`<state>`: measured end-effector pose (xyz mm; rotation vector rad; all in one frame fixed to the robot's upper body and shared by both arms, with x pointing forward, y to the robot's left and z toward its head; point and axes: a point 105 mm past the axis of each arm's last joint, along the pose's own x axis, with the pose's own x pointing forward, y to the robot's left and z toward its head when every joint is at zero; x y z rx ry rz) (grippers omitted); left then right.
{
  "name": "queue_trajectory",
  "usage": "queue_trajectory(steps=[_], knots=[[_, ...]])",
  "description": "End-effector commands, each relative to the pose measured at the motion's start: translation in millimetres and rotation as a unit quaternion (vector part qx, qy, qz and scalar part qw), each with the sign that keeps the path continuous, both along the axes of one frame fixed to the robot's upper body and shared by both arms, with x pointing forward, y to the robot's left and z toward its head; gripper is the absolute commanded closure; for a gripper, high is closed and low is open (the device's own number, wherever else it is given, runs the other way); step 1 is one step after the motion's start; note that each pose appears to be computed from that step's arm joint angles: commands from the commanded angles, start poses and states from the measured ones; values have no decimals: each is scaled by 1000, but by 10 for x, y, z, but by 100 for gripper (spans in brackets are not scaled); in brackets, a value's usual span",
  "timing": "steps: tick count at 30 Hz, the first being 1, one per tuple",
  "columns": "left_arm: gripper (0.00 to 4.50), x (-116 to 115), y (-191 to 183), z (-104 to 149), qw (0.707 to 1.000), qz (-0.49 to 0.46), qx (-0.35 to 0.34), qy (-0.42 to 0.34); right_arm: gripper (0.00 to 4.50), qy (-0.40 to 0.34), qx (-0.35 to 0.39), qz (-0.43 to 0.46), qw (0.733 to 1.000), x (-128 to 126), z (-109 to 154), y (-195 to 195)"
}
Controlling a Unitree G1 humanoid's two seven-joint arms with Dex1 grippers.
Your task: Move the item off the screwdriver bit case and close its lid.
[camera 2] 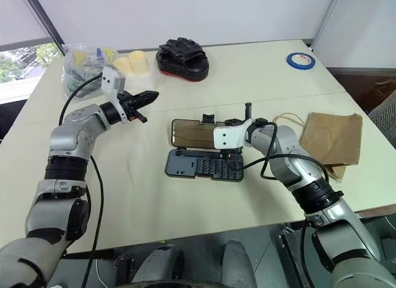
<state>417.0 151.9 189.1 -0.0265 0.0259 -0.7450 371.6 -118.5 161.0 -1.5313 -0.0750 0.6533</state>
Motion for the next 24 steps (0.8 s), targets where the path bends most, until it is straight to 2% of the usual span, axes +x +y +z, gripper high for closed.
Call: queue_trajectory(steps=[1,7,14,15,16,21,23,24], knots=[[450,16,-101,-63,999,-27,30,-9,447,-28,5,19,999,-71,141,90],[450,-36,-366,-440,993,-88,71,21,447,-29,9,17,999,-102,154,93],[450,-189,-635,-598,984,-156,85,32,447,-20,17,5,1000,-83,144,45],[450,-193,-644,-588,984,-157,83,31,392,-18,18,3,1000,-79,140,29],[450,-195,-646,-580,984,-158,81,31,367,-15,22,-1,1000,-73,147,11],[450,-207,-632,-578,984,-159,79,32,126,3,38,-22,999,-63,250,-50],[450,-215,-635,-568,983,-162,78,29,26,38,44,-36,998,-116,302,-122],[450,-220,-644,-548,983,-164,76,26,8,57,51,-42,996,-166,360,-159]])
